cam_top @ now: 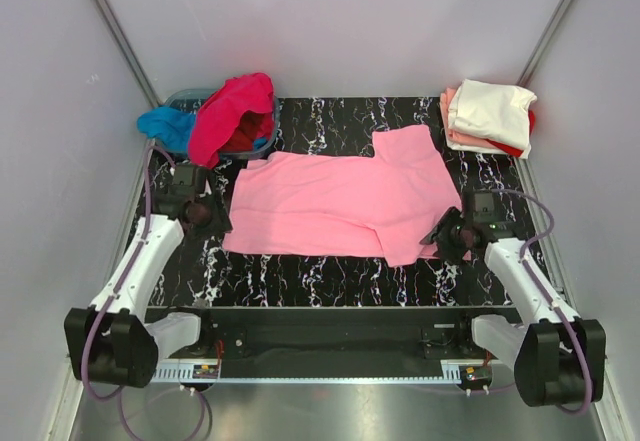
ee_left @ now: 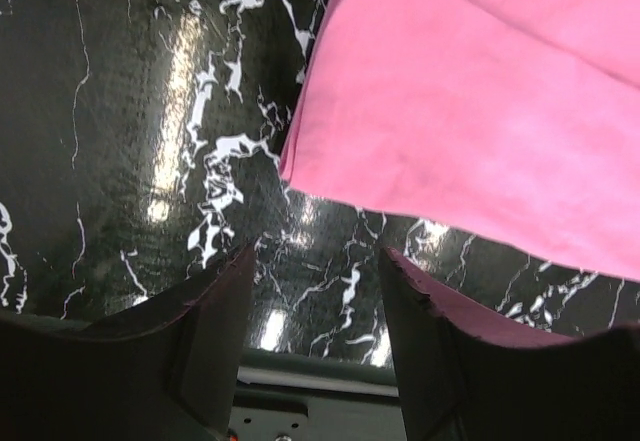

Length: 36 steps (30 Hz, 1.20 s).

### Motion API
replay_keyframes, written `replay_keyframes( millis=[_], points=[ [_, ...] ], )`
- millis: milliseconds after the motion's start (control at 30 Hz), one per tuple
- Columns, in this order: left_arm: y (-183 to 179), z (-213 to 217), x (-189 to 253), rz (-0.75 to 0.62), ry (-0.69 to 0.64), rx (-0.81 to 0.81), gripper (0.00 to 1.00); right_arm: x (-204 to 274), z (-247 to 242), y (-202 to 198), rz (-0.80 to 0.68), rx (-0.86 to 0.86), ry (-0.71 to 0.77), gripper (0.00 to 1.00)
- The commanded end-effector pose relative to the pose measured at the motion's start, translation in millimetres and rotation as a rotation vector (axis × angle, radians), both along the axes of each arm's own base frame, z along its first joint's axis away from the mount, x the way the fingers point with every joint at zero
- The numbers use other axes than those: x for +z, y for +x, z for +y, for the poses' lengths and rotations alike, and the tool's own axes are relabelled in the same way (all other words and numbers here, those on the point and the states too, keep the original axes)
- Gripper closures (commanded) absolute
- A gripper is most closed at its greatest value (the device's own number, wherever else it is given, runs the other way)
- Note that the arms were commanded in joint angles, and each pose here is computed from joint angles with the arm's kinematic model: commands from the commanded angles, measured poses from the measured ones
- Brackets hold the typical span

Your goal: Fold and stack the t-shirts

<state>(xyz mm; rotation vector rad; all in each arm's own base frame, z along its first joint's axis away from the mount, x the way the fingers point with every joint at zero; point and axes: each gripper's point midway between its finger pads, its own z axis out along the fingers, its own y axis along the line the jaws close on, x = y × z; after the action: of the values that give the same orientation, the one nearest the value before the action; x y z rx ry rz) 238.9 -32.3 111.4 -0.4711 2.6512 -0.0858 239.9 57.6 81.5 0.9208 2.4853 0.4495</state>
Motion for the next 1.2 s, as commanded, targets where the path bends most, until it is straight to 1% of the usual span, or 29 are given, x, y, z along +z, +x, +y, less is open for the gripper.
replay_keyframes(
  millis=[0,67,200,267,333,567,700,733,800,867,900,933,967,1033,1167],
  points=[
    [5,-8,29,-0.133,-0.037,-0.066,0.42,-12,33,-21,0.034,0.072,0.091,0.46],
    [6,-7,44,-0.192,-0.026,-0.092,0.41,-22,48,-32,0.062,0.105,0.106,0.46],
    [11,-7,50,-0.249,-0.022,-0.108,0.41,-40,52,-41,0.104,0.104,0.108,0.45],
    [11,-11,47,-0.255,-0.044,-0.116,0.41,-43,52,-38,0.106,0.105,0.104,0.44],
    [12,-11,47,-0.257,-0.042,-0.115,0.41,-45,52,-37,0.119,0.108,0.099,0.44],
    [13,-12,47,-0.266,-0.045,-0.12,0.41,-45,54,-16,0.091,0.119,0.086,0.45],
    [13,-12,46,-0.264,-0.045,-0.12,0.41,-45,56,-8,0.085,0.123,0.084,0.53],
    [13,-12,47,-0.266,-0.045,-0.12,0.41,-45,55,-7,0.084,0.124,0.077,0.58],
    [13,-11,47,-0.268,-0.043,-0.119,0.41,-42,56,0,0.067,0.132,0.071,0.65],
    [13,-12,48,-0.275,-0.045,-0.12,0.41,-40,54,3,0.064,0.139,0.052,0.75],
    [13,-12,48,-0.274,-0.045,-0.12,0.41,-38,54,7,0.056,0.141,0.048,0.78],
    [13,-11,48,-0.272,-0.044,-0.119,0.41,-37,53,9,0.054,0.144,0.041,0.87],
    [13,-12,48,-0.272,-0.045,-0.12,0.41,-36,53,10,0.055,0.147,0.04,0.92],
    [13,-12,48,-0.274,-0.044,-0.119,0.41,-30,54,14,0.045,0.152,0.038,0.98],
    [13,-12,47,-0.272,-0.045,-0.12,0.41,-13,54,11,0.023,0.163,0.038,1.0]
  ],
)
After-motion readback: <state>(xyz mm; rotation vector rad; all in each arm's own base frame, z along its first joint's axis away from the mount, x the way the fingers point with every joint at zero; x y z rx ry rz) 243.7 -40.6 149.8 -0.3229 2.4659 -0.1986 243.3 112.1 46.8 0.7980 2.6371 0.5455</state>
